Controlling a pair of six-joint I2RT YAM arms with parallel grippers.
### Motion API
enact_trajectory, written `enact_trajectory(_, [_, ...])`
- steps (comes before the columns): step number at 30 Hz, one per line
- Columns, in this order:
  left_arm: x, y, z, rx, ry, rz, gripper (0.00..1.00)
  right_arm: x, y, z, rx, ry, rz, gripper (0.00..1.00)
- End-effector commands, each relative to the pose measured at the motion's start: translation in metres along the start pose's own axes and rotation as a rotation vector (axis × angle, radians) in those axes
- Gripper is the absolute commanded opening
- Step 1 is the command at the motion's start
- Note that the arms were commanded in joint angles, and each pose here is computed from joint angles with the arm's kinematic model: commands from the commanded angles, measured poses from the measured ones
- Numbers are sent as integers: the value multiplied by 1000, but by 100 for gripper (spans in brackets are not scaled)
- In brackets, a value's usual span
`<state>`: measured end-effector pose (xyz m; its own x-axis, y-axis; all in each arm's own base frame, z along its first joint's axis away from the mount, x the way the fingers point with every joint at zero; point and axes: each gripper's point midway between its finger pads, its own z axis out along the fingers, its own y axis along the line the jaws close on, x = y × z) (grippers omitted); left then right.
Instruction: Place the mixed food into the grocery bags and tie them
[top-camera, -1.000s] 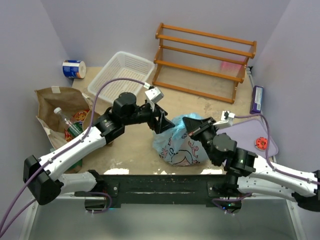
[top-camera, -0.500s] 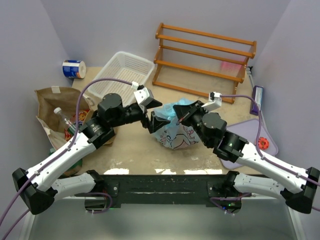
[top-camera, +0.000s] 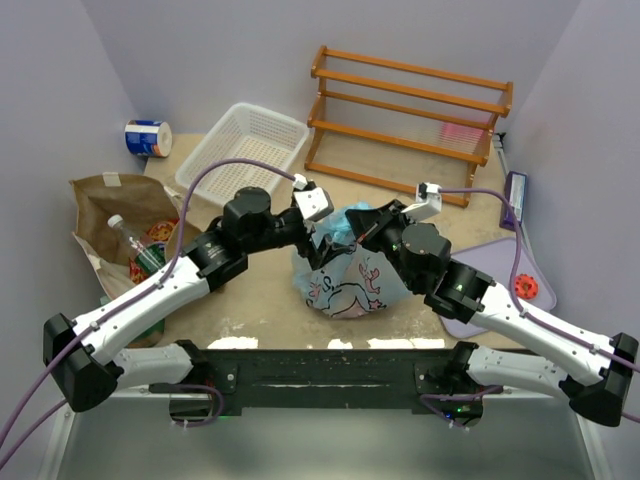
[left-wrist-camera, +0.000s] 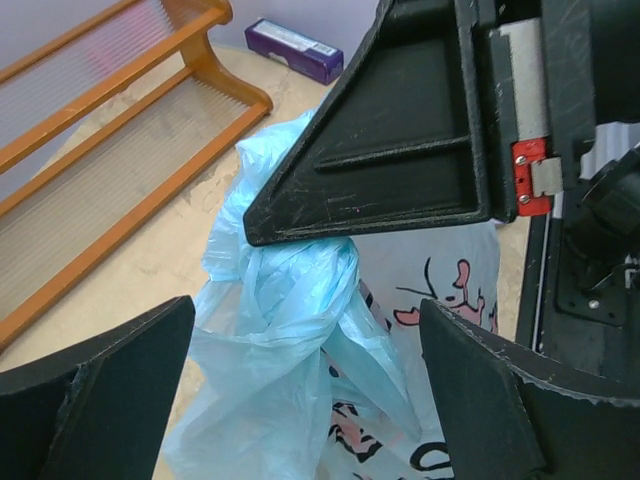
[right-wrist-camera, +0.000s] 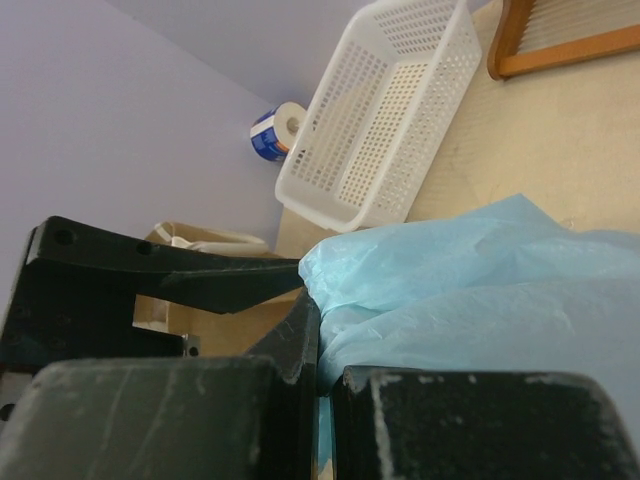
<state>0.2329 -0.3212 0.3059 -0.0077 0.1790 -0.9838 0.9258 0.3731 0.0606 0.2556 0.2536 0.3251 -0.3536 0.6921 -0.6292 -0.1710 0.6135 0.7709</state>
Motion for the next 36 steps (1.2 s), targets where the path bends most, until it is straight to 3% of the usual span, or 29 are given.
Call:
enact_trajectory(1, [-18, 10, 5, -56, -27, 108, 100, -23, 28, -2, -67, -47, 69, 0])
enact_trajectory(3, [-13, 11, 9, -56, -8, 124, 99, -20, 26, -1, -67, -33, 72, 0])
enact_trajectory(5, [-1, 13, 14, -60, 33, 118, 87, -18, 26, -1, -70, -25, 79, 0])
enact_trajectory(6, [1, 14, 16, -63, 47, 117, 78, -18, 24, -1, -70, -23, 81, 0])
enact_trajectory(7, [5, 15, 17, -65, 62, 111, 59, -14, 18, -2, -50, -10, 70, 0])
enact_trajectory(9, [16, 17, 20, -77, 92, 90, 40, -13, 15, -5, -43, 1, 68, 0])
enact_trajectory(10, [19, 17, 20, -79, 98, 81, 26, -9, 9, -6, -27, 14, 55, 0])
enact_trajectory(13, [24, 17, 21, -84, 92, 61, 0, -3, 3, -12, -18, 57, 12, 0])
enact_trajectory(15, [28, 16, 24, -78, 103, 51, 0, -1, 3, -16, -17, 81, -17, 5])
enact_trajectory(20, [52, 12, 29, -46, 178, 37, 0, -5, -4, -38, -15, 115, 20, 62])
enact_trajectory(21, [54, 12, 29, -45, 185, 35, 0, -4, -9, -41, -9, 113, 29, 66])
enact_trajectory(25, [60, 11, 28, -35, 205, 26, 0, -6, -17, -48, -23, 101, 23, 67])
enact_trajectory(32, [54, 8, 26, 72, 174, -68, 0, 12, -26, -52, -65, 145, -6, 57])
enact_trajectory(36, [51, 8, 24, 98, 155, -88, 0, 22, -31, -55, -88, 172, -14, 56])
